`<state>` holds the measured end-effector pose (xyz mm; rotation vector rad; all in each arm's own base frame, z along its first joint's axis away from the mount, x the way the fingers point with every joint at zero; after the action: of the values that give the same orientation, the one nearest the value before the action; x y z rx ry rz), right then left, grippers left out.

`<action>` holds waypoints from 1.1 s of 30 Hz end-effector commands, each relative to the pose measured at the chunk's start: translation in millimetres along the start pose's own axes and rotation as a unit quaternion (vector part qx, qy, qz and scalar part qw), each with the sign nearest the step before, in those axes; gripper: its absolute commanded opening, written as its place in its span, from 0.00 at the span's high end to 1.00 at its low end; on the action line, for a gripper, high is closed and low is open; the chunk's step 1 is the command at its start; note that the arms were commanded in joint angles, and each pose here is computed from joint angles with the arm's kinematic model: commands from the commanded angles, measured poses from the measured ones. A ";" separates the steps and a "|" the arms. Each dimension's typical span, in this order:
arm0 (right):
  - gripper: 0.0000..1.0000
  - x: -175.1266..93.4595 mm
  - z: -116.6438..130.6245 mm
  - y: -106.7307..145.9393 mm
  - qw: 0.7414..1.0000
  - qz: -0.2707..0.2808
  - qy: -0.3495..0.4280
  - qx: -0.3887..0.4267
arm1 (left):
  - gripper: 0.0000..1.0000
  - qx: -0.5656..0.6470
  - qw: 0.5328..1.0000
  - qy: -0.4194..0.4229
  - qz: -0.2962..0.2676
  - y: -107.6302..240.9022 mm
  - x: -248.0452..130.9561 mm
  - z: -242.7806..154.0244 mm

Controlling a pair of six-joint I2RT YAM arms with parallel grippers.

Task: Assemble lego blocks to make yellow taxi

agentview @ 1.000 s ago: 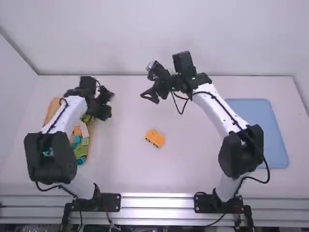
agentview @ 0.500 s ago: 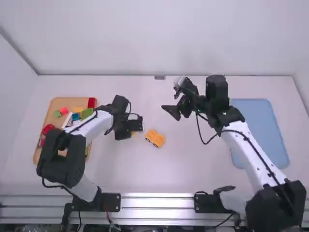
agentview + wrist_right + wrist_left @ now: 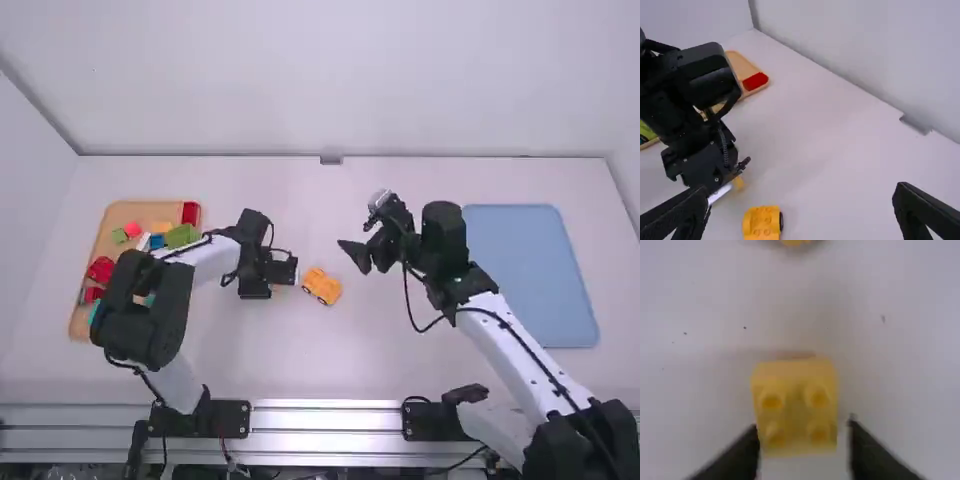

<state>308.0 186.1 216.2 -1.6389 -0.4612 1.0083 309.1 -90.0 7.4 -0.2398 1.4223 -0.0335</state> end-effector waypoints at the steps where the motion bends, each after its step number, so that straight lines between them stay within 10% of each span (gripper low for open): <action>1: 0.02 -4.7 -3.4 2.5 1.000 0.003 0.010 0.012 | 0.01 0.002 1.000 0.006 -0.011 -0.6 3.1 -3.2; 6: 0.02 -6.3 -8.2 5.3 1.000 0.009 0.022 0.016 | 0.01 -0.008 0.999 0.003 -0.047 -10.8 -6.1 2.3; 11: 0.02 -6.2 -11.3 15.3 0.999 0.020 0.017 0.021 | 0.01 -0.024 0.977 0.019 -0.211 -35.5 -33.2 11.1; 16: 0.02 23.7 4.8 69.0 0.998 0.050 -0.041 0.016 | 0.01 -0.079 0.941 0.032 -0.326 -28.0 -51.8 15.3; 26: 0.02 56.9 34.7 96.8 0.995 -0.038 -0.044 -0.086 | 0.01 -0.229 0.916 0.056 -0.326 -3.9 -50.5 20.0; 33: 0.02 56.7 44.1 141.4 0.999 0.028 0.022 -0.025 | 0.01 -0.227 0.915 0.043 -0.332 -6.3 -51.5 26.9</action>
<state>272.4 218.2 77.2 -1.7244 -0.5621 1.0317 329.7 -80.4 53.9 -1.0684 1.3637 -0.2649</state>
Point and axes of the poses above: each hand's point on the last joint's axis, 136 mm out from that joint toward the fingers, its own x axis out along the fingers, its own z axis along the line the jaws close on, y = z × x, the point moved 2 cm from there along -x, back along the fingers, and after that the axes turned 5 degrees about -x, right-handed, at the moved point
